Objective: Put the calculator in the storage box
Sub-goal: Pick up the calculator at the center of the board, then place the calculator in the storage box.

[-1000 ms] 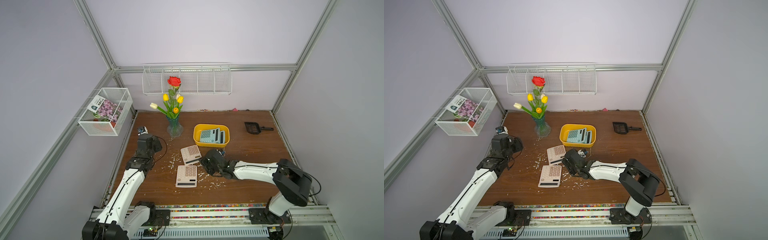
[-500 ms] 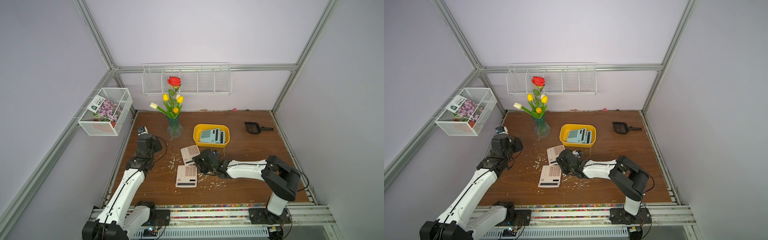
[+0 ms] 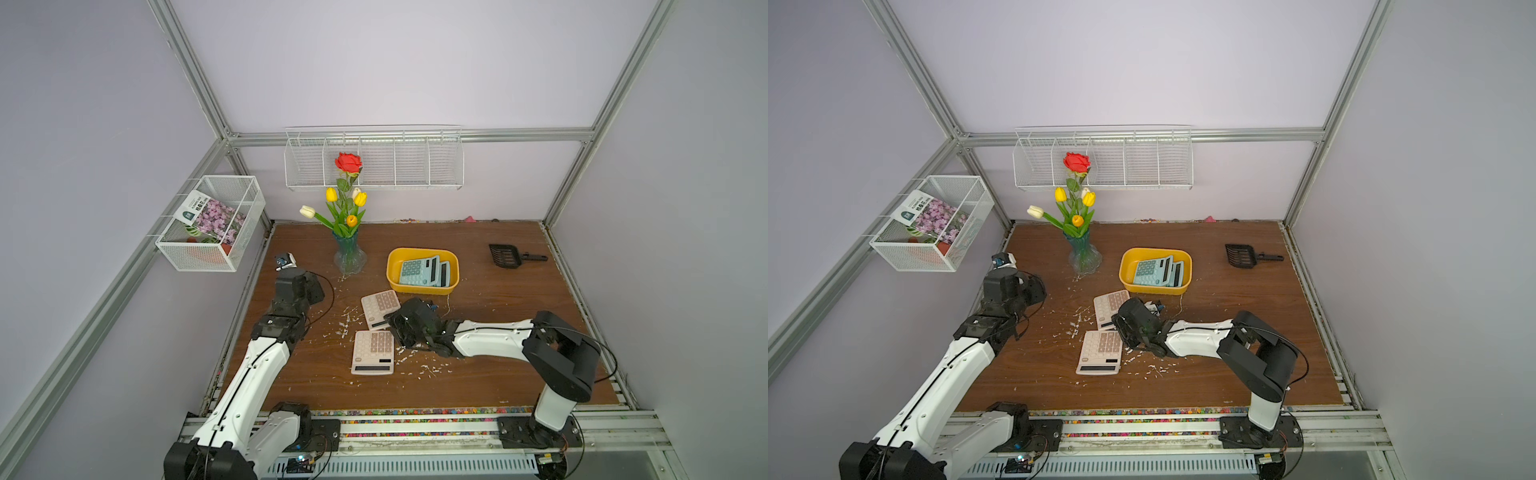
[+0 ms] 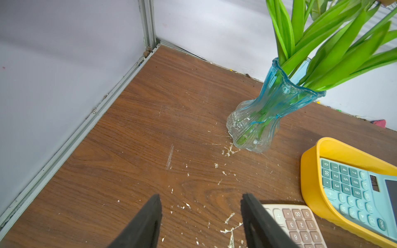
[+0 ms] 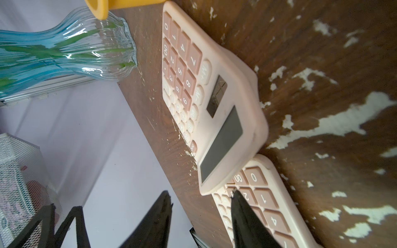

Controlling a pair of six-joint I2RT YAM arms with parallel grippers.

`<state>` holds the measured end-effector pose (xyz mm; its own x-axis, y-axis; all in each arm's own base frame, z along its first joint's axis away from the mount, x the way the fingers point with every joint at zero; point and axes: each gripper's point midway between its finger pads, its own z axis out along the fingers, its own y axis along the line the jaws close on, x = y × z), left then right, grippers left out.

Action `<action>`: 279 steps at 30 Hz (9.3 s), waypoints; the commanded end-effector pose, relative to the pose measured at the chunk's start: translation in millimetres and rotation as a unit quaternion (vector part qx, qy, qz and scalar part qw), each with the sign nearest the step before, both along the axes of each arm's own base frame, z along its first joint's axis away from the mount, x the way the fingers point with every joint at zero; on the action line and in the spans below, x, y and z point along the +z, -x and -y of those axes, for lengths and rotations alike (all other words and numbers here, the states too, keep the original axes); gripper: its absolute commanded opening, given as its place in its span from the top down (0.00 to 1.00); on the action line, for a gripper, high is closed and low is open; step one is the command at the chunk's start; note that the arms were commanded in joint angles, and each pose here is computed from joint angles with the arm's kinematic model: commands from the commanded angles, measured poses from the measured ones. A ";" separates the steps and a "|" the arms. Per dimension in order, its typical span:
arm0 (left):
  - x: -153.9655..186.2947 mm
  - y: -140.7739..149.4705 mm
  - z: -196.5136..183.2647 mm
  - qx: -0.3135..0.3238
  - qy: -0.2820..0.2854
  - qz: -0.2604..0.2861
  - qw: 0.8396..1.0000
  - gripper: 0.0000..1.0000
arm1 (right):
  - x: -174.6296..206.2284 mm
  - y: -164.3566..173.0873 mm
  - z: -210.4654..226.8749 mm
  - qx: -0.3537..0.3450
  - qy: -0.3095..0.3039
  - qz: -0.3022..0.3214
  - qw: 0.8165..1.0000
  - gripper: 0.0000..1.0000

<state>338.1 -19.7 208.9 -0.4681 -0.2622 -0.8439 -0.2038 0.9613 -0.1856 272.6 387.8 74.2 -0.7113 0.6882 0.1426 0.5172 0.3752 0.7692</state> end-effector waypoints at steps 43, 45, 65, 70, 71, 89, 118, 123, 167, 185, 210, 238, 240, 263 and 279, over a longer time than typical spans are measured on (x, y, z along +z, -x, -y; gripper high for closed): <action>7.1 -0.2 0.3 0.001 -0.005 0.004 1.000 0.37 | -36.5 -14.4 9.2 -0.025 -0.003 -0.017 1.000 0.89; 7.9 -0.1 0.6 0.001 -0.005 0.005 1.000 0.37 | -34.3 -11.5 10.9 -0.015 -0.003 -0.018 1.000 0.90; 6.8 -0.3 0.5 0.001 -0.005 0.004 1.000 0.37 | 14.1 20.8 37.7 0.132 -0.026 -0.021 0.991 0.97; 6.5 -0.2 0.6 0.001 -0.005 0.003 1.000 0.37 | 26.3 23.7 42.9 0.179 -0.032 -0.029 0.983 0.98; 6.2 -0.3 0.8 0.000 -0.005 0.003 1.000 0.37 | 29.7 25.0 43.5 0.193 -0.037 -0.031 0.980 0.98; 8.5 -0.1 0.5 0.001 -0.005 0.006 1.000 0.37 | 151.9 -11.6 130.4 0.423 -0.003 0.052 0.905 0.98; 8.9 0.1 -0.1 0.001 -0.007 0.006 1.000 0.37 | 90.5 -148.1 144.4 0.436 0.082 0.015 0.896 1.00; 8.5 0.1 -0.1 0.002 -0.007 0.006 1.000 0.37 | 78.0 -155.9 146.5 0.429 0.091 0.003 0.899 1.00; 4.0 -2.2 0.7 0.000 -0.008 -0.001 1.000 0.37 | 37.2 -183.7 122.8 0.409 0.115 -0.009 0.905 1.00; 3.2 -2.0 0.6 0.000 -0.009 -0.003 1.000 0.37 | 23.4 -179.3 114.7 0.417 0.109 -0.023 0.902 1.00; 5.2 -1.8 -0.1 0.002 -0.010 0.001 1.000 0.37 | 18.3 -179.7 110.5 0.414 0.108 -0.028 0.903 0.88; 5.7 -1.6 -0.2 0.002 -0.010 0.002 1.000 0.37 | 41.3 -188.7 117.0 0.396 0.134 0.000 0.909 0.60; 5.3 -1.5 -0.2 0.002 -0.010 0.001 1.000 0.37 | 45.1 -188.7 120.2 0.393 0.141 0.001 0.908 0.59; 5.1 -2.1 0.4 0.001 -0.008 0.001 1.000 0.38 | 63.3 -193.7 122.3 0.379 0.158 0.021 0.911 0.82; 4.4 -2.4 0.4 0.001 -0.010 0.000 1.000 0.37 | 53.7 -190.5 109.6 0.388 0.151 0.015 0.909 0.86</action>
<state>337.8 -20.1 204.0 -0.4829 -0.2561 -0.8374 -0.2083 0.9624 -0.1743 466.0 264.4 115.1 -0.9997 0.0040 0.0232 0.0160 0.8373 0.5466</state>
